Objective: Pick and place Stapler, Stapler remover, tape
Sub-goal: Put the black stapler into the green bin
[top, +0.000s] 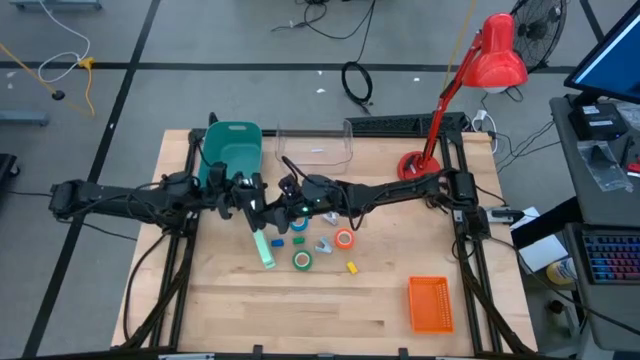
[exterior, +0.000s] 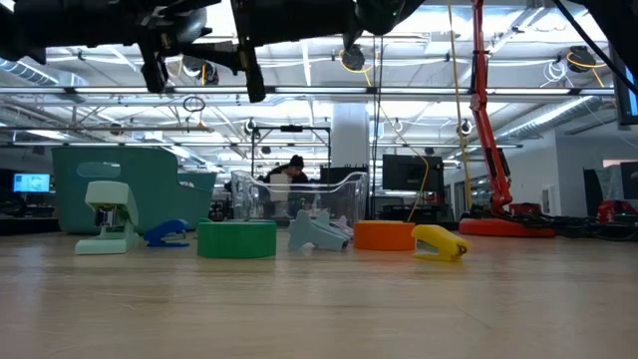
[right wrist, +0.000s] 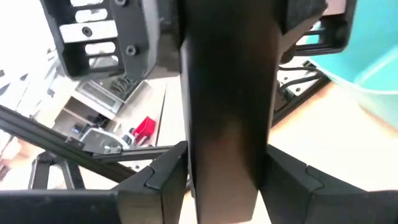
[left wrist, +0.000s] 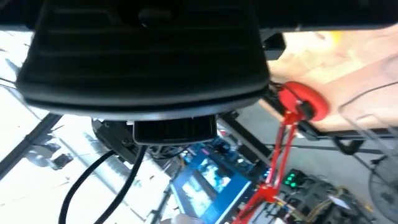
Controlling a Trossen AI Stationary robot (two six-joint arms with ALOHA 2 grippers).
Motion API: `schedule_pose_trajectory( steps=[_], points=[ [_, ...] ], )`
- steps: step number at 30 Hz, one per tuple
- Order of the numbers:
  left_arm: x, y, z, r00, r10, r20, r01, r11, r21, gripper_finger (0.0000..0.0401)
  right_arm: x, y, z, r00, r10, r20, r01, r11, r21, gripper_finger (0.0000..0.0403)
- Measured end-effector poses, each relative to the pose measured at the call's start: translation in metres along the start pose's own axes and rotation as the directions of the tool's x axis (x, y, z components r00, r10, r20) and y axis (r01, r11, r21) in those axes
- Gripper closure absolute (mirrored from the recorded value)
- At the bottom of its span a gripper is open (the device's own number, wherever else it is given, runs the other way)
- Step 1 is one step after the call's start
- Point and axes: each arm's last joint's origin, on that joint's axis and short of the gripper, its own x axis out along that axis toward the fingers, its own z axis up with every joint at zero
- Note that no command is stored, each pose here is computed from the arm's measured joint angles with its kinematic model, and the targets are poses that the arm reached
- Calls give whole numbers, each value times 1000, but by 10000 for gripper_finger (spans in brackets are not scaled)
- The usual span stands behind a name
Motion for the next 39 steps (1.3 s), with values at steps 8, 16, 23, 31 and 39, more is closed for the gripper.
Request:
schedule_pose_trajectory(
  steps=[8, 16, 23, 31, 39],
  points=[
    [-20, 5, 6, 996, 84, -17, -84, 996, 7, 266, -2, -9, 10, 1000, -15, 17, 15, 1000, 1, 237],
    [-40, 18, 8, 955, 296, 8, -296, 955, 29, 266, -11, -14, 23, 999, -43, -6, 43, 999, -19, 237],
    [-46, 29, 19, 879, 450, 160, -459, 888, 21, 266, -38, -9, 36, 975, -192, -112, 181, 978, -102, 237],
    [-45, 60, 29, 711, 663, 234, -674, 737, -42, 266, -75, 1, 41, 891, -403, -210, 334, 894, -299, 237],
    [-35, 96, 41, 665, 721, 198, -699, 693, -176, 266, -117, -8, 32, 813, -543, -209, 422, 798, -429, 236]
  ],
)
